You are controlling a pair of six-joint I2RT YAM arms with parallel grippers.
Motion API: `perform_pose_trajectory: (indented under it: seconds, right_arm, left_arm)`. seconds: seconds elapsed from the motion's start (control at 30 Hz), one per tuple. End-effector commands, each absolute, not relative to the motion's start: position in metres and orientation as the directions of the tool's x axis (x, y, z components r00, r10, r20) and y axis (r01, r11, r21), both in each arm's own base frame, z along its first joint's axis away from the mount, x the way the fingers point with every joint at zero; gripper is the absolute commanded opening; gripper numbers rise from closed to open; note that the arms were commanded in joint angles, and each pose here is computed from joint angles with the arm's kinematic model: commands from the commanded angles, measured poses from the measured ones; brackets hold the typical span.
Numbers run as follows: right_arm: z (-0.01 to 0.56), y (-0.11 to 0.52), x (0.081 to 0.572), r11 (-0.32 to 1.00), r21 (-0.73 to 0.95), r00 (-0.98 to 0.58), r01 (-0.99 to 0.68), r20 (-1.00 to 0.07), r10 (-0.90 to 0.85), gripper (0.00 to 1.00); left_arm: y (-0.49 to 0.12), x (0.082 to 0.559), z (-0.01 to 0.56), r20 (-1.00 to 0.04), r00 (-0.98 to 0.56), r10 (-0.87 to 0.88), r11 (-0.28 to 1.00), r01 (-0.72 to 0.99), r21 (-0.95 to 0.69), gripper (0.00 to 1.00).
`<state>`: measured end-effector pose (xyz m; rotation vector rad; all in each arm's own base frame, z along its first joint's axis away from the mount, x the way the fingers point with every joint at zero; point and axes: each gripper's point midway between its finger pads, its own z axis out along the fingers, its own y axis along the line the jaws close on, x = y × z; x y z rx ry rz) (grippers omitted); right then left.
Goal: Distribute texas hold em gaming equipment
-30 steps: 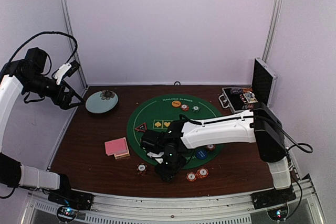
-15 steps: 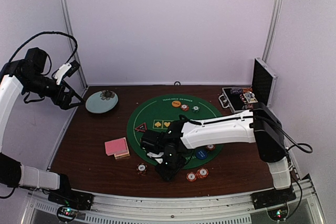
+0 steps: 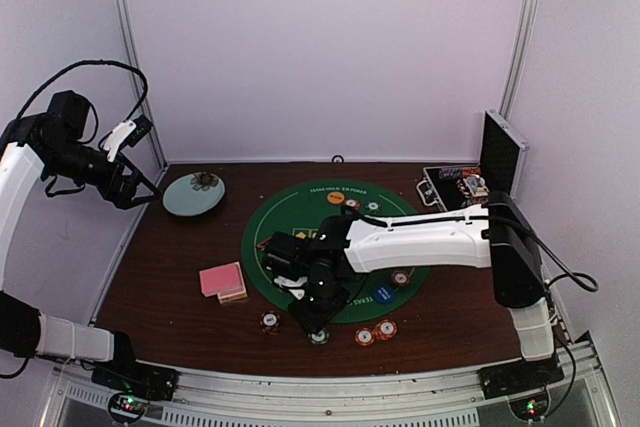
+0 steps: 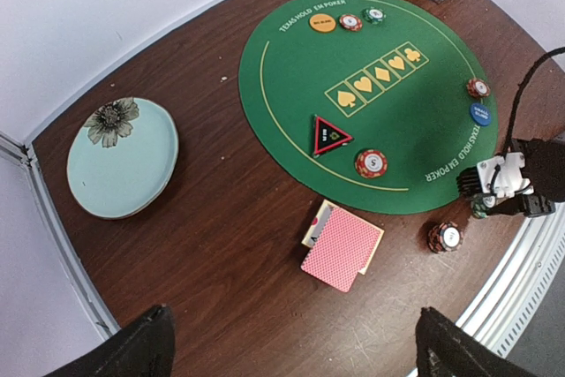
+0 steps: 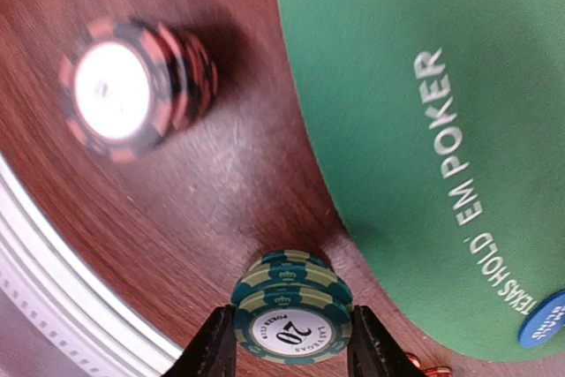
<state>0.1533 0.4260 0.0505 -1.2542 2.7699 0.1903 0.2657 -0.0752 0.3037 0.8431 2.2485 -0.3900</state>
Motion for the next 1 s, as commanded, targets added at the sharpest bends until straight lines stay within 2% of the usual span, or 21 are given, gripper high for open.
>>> perform_pose_trajectory:
  seconds: [0.0,0.43,0.77,0.97]
  right_arm:
    - [0.092,0.439,0.18,0.672,0.098,-0.671,-0.734,-0.249,-0.698,0.2]
    - [0.065,0.466,0.269,0.729,0.046,-0.705,-0.683,-0.302,-0.642,0.18]
    - [0.042,0.48,0.302,0.758,0.053,-0.727,-0.65,-0.331,-0.601,0.2]
    - [0.034,0.484,0.304,0.766,0.088,-0.745,-0.637,-0.325,-0.582,0.29]
  left_arm:
    - [-0.074,0.268,0.31,-0.711,-0.523,0.469,0.741,0.672,-0.005,0.98]
    - [-0.074,0.268,0.313,-0.715,-0.517,0.47,0.741,0.671,0.002,0.97]
    - [-0.073,0.27,0.312,-0.713,-0.521,0.469,0.742,0.67,-0.001,0.97]
    - [-0.073,0.27,0.311,-0.71,-0.523,0.472,0.742,0.671,-0.002,0.97]
